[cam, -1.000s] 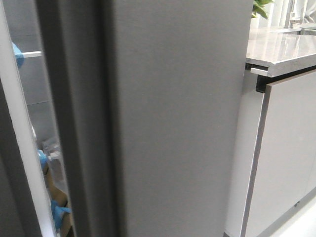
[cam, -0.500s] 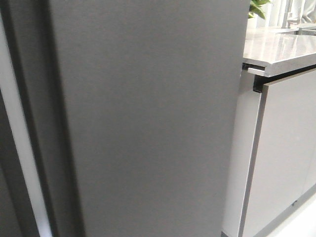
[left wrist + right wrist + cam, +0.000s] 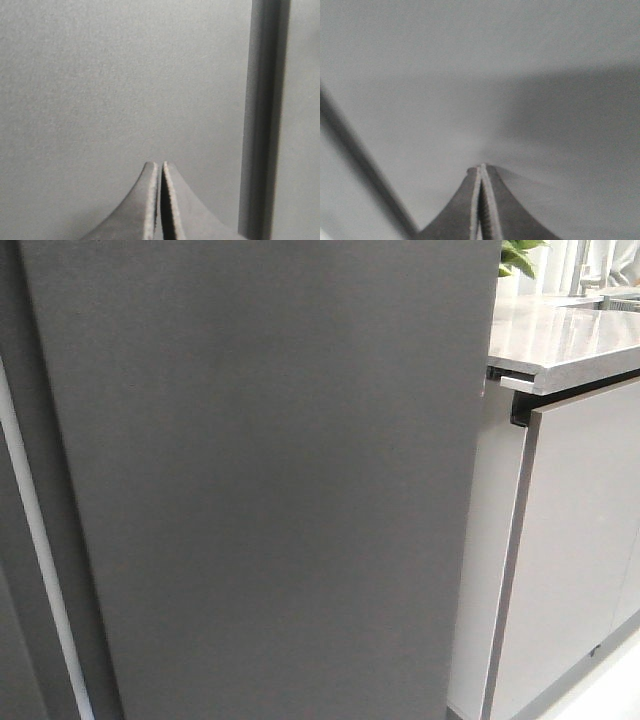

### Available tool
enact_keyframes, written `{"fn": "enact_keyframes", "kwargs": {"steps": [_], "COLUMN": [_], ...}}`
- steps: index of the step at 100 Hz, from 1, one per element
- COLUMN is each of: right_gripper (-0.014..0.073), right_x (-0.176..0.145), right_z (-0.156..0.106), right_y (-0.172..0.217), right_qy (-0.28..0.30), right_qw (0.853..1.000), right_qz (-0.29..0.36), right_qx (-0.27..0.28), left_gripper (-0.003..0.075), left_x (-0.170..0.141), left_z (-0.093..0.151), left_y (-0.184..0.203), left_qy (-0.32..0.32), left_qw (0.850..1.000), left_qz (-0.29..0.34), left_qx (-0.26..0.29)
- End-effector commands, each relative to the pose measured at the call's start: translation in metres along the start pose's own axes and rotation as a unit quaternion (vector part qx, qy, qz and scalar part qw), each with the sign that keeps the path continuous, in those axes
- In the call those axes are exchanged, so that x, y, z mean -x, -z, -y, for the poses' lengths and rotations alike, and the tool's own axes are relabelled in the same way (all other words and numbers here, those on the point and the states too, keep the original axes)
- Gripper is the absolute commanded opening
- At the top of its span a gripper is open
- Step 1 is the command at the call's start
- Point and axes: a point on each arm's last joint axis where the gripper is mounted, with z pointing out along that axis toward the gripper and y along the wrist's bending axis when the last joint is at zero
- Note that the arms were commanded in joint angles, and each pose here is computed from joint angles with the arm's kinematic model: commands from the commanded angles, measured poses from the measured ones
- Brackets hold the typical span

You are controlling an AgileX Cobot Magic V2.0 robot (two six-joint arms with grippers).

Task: Close fridge door
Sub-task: 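Press the door flush against the fridge with both grippers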

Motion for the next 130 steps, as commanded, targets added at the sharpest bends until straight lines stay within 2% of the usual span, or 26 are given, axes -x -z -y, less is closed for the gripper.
{"fn": "enact_keyframes", "kwargs": {"steps": [1, 21, 51, 67, 89, 102, 117, 130], "right_gripper": [-0.0044, -0.0044, -0.0044, -0.0044, -0.0044, -0.0044, -0.0044, -0.0044], "right_x": [0.027, 0.039, 0.073, 0.088, 0.097, 0.087, 0.065, 0.038], "right_z": [0.004, 0.002, -0.005, -0.023, -0.064, -0.088, -0.115, -0.131], "right_y": [0.013, 0.03, 0.098, 0.146, 0.22, 0.264, 0.309, 0.337], "right_qy": [0.017, 0.044, 0.082, 0.126, 0.139, 0.14, 0.12, 0.106], "right_qw": [0.996, 0.994, 0.985, 0.972, 0.957, 0.947, 0.941, 0.939], "right_qz": [0.063, 0.067, 0.057, 0.037, 0.047, 0.054, 0.081, 0.076], "right_qx": [-0.053, -0.071, -0.138, -0.195, -0.251, -0.286, -0.304, -0.318], "left_gripper": [-0.002, -0.002, -0.002, -0.002, -0.002, -0.002, -0.002, -0.002], "left_x": [-0.005, -0.005, -0.005, -0.005, -0.005, -0.005, -0.005, -0.005], "left_z": [0.0, 0.0, 0.0, 0.0, 0.0, 0.0, 0.0, 0.0], "left_y": [0.001, 0.001, 0.001, 0.001, 0.001, 0.001, 0.001, 0.001], "left_qy": [0.004, 0.004, 0.004, 0.004, 0.004, 0.004, 0.004, 0.004], "left_qw": [1.0, 1.0, 1.0, 1.0, 1.0, 1.0, 1.0, 1.0], "left_qz": [0.024, 0.024, 0.024, 0.024, 0.024, 0.024, 0.024, 0.024], "left_qx": [-0.001, -0.001, -0.001, -0.001, -0.001, -0.001, -0.001, -0.001]}}
